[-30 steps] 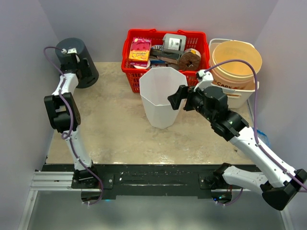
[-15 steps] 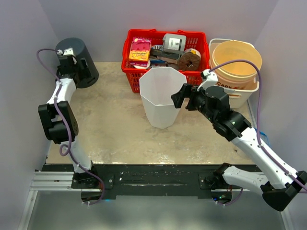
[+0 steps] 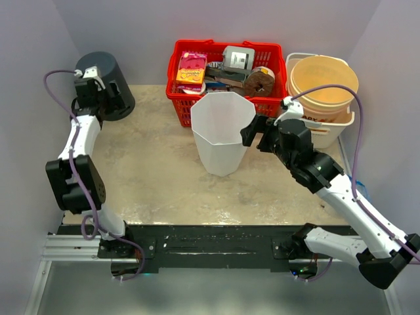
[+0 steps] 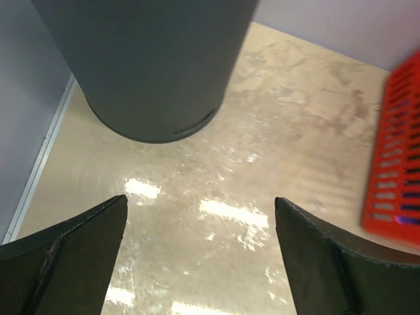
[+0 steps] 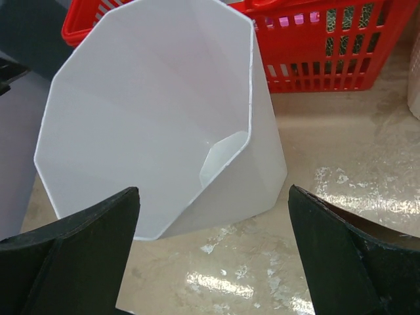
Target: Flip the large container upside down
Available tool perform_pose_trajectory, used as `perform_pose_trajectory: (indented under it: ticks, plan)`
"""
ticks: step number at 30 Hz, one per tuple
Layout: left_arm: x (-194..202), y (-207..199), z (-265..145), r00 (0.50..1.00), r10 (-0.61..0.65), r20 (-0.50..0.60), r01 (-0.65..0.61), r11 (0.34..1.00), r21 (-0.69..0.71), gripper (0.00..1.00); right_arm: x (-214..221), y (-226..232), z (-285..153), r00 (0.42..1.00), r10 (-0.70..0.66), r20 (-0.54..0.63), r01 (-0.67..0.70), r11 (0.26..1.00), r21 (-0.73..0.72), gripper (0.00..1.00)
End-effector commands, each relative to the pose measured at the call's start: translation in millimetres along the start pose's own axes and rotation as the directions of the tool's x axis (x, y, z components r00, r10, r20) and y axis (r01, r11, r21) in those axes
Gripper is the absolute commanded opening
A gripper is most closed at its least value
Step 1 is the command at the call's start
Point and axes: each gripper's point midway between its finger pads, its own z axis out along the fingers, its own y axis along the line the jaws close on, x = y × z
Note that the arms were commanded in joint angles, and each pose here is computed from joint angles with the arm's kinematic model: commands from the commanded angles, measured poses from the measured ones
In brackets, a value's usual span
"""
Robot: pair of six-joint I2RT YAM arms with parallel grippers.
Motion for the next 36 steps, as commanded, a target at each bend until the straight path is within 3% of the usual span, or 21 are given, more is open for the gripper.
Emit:
perform_pose_trajectory:
  ticks: [1, 8, 14, 20, 24, 30, 32, 36]
  plan:
    - [-34, -29, -58, 0.991, -0.046, 0.125, 0.028, 0.989, 0.142, 0.97, -23, -2, 4, 0.995, 0.071, 0.074, -0.075, 0.996, 0.049, 0.99]
    - [-20, -80, -106, 0.985, -0.015, 0.172, -0.039, 0.952, 0.305, 0.95, -12, 7, 31, 0.993, 0.113, 0.028, -0.114, 0.993, 0.040, 0.94]
    - [15, -106, -126, 0.990, 0.044, 0.135, -0.089, 0.932, 0.351, 0.95, -7, 9, 38, 0.993, 0.121, 0.014, -0.121, 0.992, 0.039, 0.73]
    - [54, -101, -127, 0.994, 0.063, 0.086, -0.090, 0.927, 0.363, 0.94, 3, 5, 42, 0.992, 0.123, -0.015, -0.122, 0.991, 0.058, 0.60]
    - [76, -99, -129, 0.996, 0.067, 0.056, -0.083, 0.922, 0.378, 0.93, 6, 4, 44, 0.990, 0.138, -0.017, -0.136, 0.989, 0.065, 0.45]
    - [96, -96, -132, 0.997, 0.075, 0.035, -0.083, 0.918, 0.388, 0.93, -1, 6, 46, 0.992, 0.128, -0.007, -0.127, 0.989, 0.078, 0.34]
    - [101, -94, -133, 0.997, 0.077, 0.032, -0.084, 0.919, 0.385, 0.93, -5, 8, 47, 0.994, 0.109, -0.005, -0.108, 0.991, 0.073, 0.21]
    - [99, -95, -139, 0.996, 0.077, 0.047, -0.089, 0.916, 0.391, 0.93, -19, 19, 45, 0.998, 0.058, -0.001, -0.058, 0.998, 0.033, 0.09]
